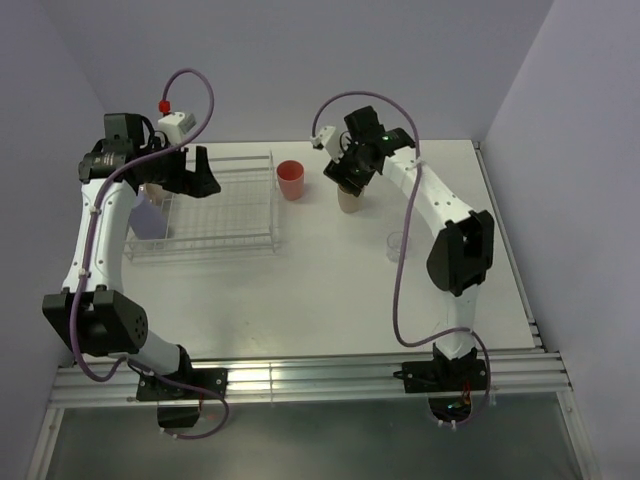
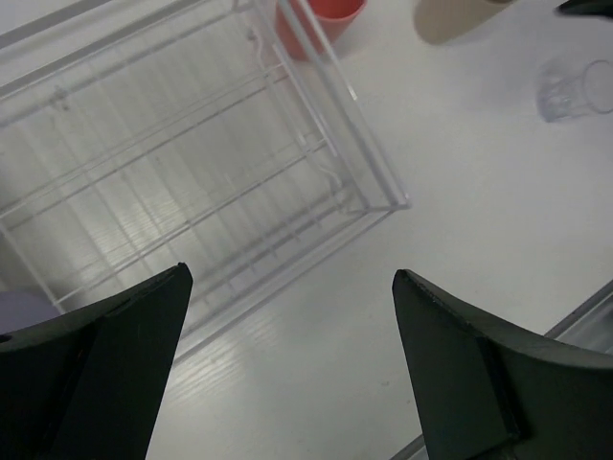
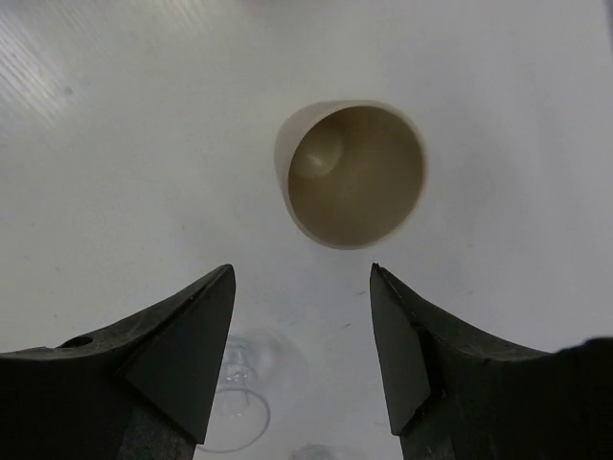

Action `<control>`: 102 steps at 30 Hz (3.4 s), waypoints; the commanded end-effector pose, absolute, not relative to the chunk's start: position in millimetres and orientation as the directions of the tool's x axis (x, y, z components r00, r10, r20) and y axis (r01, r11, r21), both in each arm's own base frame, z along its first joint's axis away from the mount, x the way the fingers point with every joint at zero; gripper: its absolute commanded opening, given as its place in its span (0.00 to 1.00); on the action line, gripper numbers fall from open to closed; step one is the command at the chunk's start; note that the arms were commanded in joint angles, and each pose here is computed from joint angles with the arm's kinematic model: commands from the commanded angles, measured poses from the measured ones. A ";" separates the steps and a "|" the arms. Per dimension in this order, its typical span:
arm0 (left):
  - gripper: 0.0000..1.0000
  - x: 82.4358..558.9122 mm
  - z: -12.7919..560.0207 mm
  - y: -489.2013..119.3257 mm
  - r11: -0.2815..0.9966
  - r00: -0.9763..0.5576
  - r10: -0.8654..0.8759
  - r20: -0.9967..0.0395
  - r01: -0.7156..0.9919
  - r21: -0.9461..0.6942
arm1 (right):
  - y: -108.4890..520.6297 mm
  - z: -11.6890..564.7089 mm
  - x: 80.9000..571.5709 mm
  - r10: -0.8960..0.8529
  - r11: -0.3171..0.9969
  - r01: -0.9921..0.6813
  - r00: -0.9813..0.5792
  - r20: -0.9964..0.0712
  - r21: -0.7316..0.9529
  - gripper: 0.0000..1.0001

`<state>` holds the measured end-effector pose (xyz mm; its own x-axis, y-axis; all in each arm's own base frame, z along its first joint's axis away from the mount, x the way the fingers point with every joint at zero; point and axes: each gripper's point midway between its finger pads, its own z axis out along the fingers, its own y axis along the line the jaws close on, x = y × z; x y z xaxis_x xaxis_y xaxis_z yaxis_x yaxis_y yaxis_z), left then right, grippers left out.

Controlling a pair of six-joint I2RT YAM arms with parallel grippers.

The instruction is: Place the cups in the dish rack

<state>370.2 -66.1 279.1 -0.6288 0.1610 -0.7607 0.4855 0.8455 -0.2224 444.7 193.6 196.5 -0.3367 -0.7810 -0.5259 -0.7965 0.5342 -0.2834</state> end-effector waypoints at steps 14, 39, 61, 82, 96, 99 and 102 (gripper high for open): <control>0.96 367.6 300.1 -93.5 0.776 -0.558 0.092 -0.825 0.559 -0.291 | 199.6 120.5 464.3 -0.894 0.393 -0.864 -0.279 -0.352 -0.313 0.64; 0.99 309.7 342.5 -145.6 0.498 -0.400 -0.252 -0.881 0.727 -0.473 | 236.6 331.7 394.2 -0.205 0.488 -0.788 -0.522 -0.828 0.375 0.00; 0.99 327.0 423.0 -164.5 0.063 -0.488 -0.812 -0.319 0.470 -0.880 | 259.6 461.1 313.4 0.501 -0.222 -0.536 -0.779 -0.376 0.814 0.00; 0.99 305.0 434.9 -204.3 0.014 -0.548 -0.737 -0.396 0.574 -0.819 | 308.2 466.8 296.7 0.401 -0.268 -0.582 -0.792 -0.461 0.767 0.00; 0.97 295.4 442.8 -210.7 -0.013 -0.556 -0.718 -0.418 0.612 -0.791 | 321.7 454.3 293.2 0.362 -0.275 -0.550 -0.819 -0.445 0.789 0.00; 0.94 293.0 442.4 -213.8 -0.011 -0.557 -0.710 -0.430 0.620 -0.784 | 323.1 455.2 291.1 0.357 -0.280 -0.553 -0.819 -0.450 0.785 0.00; 0.88 294.7 438.6 -216.9 -0.010 -0.564 -0.707 -0.427 0.612 -0.791 | 326.4 455.6 286.2 0.343 -0.286 -0.559 -0.818 -0.462 0.778 0.00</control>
<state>308.5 -211.9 412.0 -0.5846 -0.7201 -0.3738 0.5233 0.0175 -0.8520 303.5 325.1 428.7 -0.8638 0.3428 -0.3693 -0.4602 -0.2384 0.8552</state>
